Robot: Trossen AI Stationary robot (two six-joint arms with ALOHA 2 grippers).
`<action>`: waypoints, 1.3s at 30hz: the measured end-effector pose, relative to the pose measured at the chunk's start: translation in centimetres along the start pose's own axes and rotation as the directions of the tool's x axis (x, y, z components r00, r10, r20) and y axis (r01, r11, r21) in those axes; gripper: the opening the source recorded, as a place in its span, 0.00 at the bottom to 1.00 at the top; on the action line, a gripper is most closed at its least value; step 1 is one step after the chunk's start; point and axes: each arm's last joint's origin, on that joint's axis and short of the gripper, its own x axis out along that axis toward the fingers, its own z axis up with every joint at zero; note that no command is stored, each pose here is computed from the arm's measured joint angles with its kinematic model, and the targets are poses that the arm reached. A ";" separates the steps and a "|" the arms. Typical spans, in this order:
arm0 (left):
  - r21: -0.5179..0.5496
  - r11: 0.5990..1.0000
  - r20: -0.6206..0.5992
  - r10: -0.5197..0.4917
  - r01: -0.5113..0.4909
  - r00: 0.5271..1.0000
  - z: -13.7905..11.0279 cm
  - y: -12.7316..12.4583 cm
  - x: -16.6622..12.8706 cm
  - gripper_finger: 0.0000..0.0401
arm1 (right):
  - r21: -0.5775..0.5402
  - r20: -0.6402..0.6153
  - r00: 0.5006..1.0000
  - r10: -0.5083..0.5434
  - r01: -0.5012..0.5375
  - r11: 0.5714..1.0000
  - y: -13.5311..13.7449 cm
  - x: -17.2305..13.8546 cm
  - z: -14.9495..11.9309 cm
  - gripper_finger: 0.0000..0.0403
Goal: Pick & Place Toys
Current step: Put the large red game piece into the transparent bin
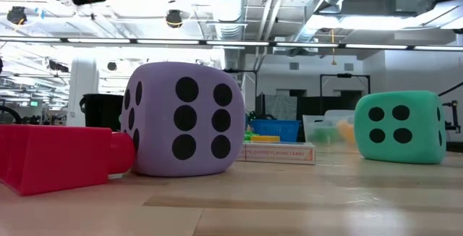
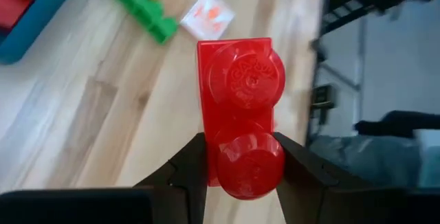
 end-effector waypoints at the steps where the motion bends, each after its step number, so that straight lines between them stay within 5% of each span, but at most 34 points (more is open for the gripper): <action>1: 0.000 1.000 0.006 -0.029 0.029 1.000 0.0 -0.1 -0.2 0.30 | 0.003 0.012 1.000 0.004 -0.004 1.000 0.0 0.1 0.1 0.41; 6: -0.006 0.983 0.024 -0.181 0.181 0.983 0.2 -0.7 -1.1 0.30 | 0.013 0.093 0.995 0.017 -0.019 1.000 0.2 0.0 0.9 0.41; 13: 0.005 0.962 0.029 -0.272 0.272 0.962 1.3 -1.3 -0.1 0.30 | 0.019 0.115 0.993 0.022 -0.024 1.000 0.2 0.0 1.1 0.41; 21: -0.077 0.905 0.023 -0.419 0.419 0.908 2.7 -2.0 0.7 0.30 | -0.022 0.104 0.979 0.178 -0.177 0.984 0.7 -0.1 1.1 0.41; 39: -0.061 0.821 0.026 -0.567 0.568 0.823 3.0 -2.6 -0.8 0.30 | -0.060 0.106 0.978 0.180 -0.174 0.983 0.8 -0.1 1.1 0.41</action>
